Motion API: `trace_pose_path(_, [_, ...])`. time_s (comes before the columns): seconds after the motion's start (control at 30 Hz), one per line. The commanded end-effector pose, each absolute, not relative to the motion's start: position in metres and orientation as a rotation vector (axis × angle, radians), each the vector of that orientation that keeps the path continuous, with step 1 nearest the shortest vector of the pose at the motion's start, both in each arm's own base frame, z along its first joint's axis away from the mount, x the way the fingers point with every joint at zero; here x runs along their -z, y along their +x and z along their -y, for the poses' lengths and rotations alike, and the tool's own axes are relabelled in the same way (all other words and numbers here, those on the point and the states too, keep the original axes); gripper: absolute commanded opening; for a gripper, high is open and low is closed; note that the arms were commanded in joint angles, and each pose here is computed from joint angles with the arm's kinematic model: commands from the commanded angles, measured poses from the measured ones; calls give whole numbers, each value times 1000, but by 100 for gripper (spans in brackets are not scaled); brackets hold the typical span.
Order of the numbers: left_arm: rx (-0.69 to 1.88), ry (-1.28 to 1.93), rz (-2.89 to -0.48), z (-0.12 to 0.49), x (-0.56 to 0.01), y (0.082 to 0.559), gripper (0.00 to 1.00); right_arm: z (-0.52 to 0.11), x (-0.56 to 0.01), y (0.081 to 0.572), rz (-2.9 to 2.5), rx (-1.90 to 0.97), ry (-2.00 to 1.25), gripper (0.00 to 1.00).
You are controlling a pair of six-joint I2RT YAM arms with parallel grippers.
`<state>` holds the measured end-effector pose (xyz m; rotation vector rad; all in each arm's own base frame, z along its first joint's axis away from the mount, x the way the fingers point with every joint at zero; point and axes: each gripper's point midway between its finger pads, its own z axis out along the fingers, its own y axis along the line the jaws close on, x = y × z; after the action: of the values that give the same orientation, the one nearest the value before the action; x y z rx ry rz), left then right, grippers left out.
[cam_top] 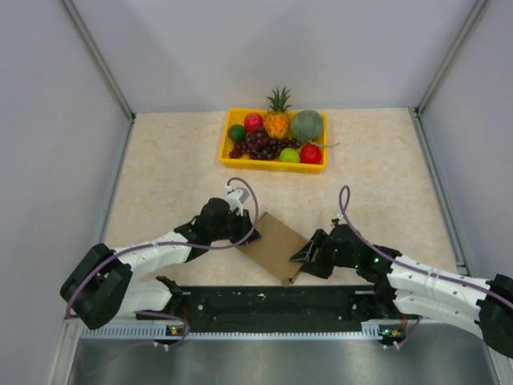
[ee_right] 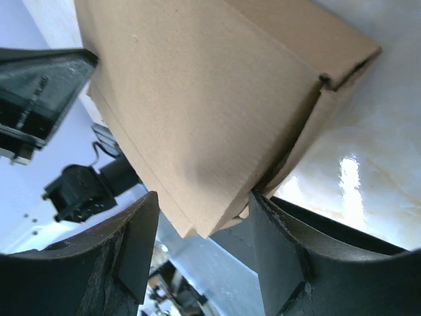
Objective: Fold the paper box
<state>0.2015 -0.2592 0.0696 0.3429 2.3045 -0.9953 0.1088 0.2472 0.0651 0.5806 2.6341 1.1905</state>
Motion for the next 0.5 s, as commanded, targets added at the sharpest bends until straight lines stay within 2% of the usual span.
trace_pose_path(0.0, [1031,367,-2337,265,-61,190,13,-246,-69,130,-2438,-1289,862,57])
trace_pose_path(0.1, [1040,366,-2351,266,-56,185,13,-243,-74,141,-2354,-1294,928,56])
trace_pose_path(0.17, [1038,369,-2355,266,-55,184,13,-232,-64,142,-2402,-1137,855,56])
trace_pose_path(0.3, [1036,361,-2354,263,-53,182,13,-230,-66,137,-2527,-1006,634,46])
trace_pose_path(0.47, [1030,360,-2356,261,-50,180,13,-231,-83,121,-2582,-970,296,50])
